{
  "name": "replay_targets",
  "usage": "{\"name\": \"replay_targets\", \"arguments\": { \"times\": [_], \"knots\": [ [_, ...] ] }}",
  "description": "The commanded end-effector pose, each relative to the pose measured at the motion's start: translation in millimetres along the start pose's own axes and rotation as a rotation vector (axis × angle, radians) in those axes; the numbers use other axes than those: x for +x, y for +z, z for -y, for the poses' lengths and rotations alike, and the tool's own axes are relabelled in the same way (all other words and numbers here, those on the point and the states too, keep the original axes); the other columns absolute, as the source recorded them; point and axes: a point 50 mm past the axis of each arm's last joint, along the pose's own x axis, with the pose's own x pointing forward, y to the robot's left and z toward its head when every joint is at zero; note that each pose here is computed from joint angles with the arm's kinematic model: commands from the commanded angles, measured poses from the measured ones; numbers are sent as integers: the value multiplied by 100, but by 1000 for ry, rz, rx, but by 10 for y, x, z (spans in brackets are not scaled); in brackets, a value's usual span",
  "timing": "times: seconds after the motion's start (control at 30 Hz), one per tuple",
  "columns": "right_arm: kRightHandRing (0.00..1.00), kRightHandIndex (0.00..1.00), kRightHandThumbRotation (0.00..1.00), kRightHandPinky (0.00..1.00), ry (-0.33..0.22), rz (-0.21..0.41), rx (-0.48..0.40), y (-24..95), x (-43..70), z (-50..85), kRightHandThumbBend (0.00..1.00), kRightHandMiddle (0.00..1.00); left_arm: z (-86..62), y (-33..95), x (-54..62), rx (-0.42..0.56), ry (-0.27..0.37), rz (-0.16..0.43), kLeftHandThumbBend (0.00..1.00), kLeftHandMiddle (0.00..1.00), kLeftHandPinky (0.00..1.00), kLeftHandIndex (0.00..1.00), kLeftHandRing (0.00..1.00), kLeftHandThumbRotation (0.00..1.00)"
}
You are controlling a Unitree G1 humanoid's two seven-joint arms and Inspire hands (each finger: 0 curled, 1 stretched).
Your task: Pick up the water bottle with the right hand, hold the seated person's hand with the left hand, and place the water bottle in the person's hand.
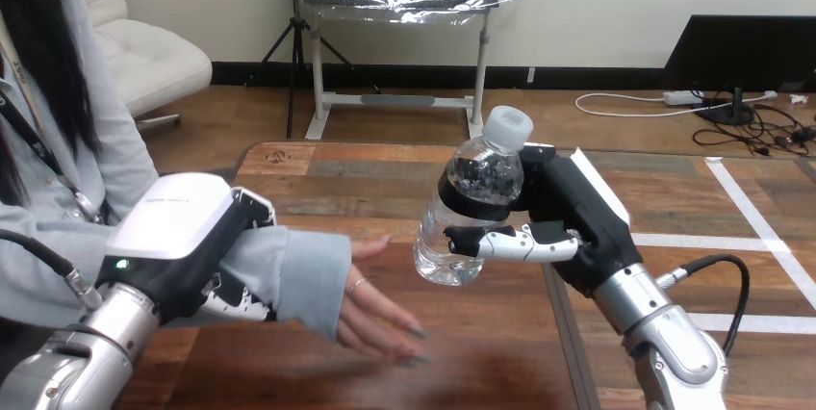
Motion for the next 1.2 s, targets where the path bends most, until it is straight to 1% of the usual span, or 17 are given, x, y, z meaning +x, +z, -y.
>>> {"name": "replay_targets", "arguments": {
  "times": [0.0,0.3,0.47,0.67,1.0,1.17],
  "knots": [
    [25,44,0,19,1,149,-45,305,334,40,73,35,-379,219,109,-8,177,114,84,34,26,35,28,0],
    [26,45,0,21,14,134,-48,263,332,9,73,37,-426,261,101,-19,199,127,85,33,26,35,28,0],
    [26,45,0,21,23,131,-53,243,325,-30,74,37,-447,283,97,-19,206,133,85,33,27,35,28,0],
    [27,45,0,22,43,137,-51,231,313,-102,75,37,-455,299,97,-20,207,135,85,33,27,35,28,0],
    [28,44,0,23,92,151,-84,229,275,-247,76,38,-453,323,106,-19,210,141,86,33,27,35,28,0],
    [28,44,0,22,106,161,-87,239,259,-302,78,37,-455,339,110,-24,213,146,87,33,27,35,28,0]
  ]
}}
